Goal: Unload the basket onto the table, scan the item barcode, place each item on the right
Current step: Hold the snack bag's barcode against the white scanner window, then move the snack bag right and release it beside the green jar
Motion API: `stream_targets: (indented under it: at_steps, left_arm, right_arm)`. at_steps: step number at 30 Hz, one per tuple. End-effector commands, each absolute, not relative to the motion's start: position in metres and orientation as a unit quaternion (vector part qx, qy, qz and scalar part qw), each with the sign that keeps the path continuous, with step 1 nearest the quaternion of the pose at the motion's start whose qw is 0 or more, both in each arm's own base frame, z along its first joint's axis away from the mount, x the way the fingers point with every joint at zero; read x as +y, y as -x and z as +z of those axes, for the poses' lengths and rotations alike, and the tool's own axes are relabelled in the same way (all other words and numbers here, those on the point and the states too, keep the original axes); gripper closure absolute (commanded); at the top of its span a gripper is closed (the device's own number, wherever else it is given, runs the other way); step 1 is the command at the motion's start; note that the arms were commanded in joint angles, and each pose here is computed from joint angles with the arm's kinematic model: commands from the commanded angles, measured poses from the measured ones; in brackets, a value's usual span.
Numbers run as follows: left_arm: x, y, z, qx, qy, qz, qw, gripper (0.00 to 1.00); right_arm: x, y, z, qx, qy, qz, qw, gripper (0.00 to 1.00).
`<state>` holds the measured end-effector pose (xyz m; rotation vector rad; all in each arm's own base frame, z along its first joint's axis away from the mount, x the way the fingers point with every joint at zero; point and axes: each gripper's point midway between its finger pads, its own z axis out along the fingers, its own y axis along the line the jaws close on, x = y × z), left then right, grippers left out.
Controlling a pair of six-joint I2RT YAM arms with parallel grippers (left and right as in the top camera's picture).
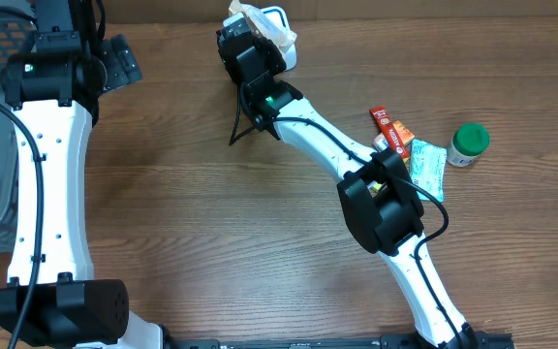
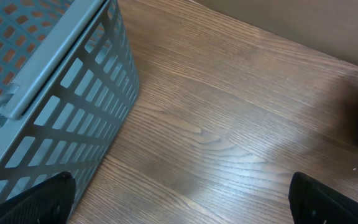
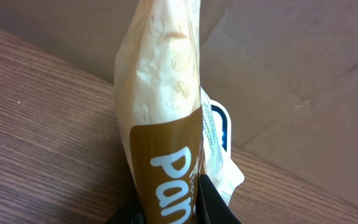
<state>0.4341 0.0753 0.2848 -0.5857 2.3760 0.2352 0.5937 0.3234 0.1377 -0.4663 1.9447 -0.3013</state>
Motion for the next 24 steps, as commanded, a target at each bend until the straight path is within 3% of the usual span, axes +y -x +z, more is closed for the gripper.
stream_targets:
  at_steps: [1,11,18,24]
  left_arm:
    - [0.075,-0.437,0.285,0.908,0.23,0.093,0.337,0.0]
    - [0.075,-0.437,0.285,0.908,0.23,0.093,0.337,0.0]
    - [0.075,-0.437,0.285,0.908,0.23,0.093,0.337,0.0]
    - [0.075,-0.437,0.285,0.908,0.23,0.093,0.337,0.0]
  right_arm:
    - [0.318,-0.595,0.146,0.811,0.17,-0.142,0.542,0.96]
    - [0.282,-0.579,0.206,0.807,0.133,-0.202,0.539,0.96]
    - [0.241,-0.531,0.223,0.858,0.103,-0.205,0.459,0.96]
    - [0.181,-0.483,0.208,0.905,0.049,-0.237,0.349,0.96]
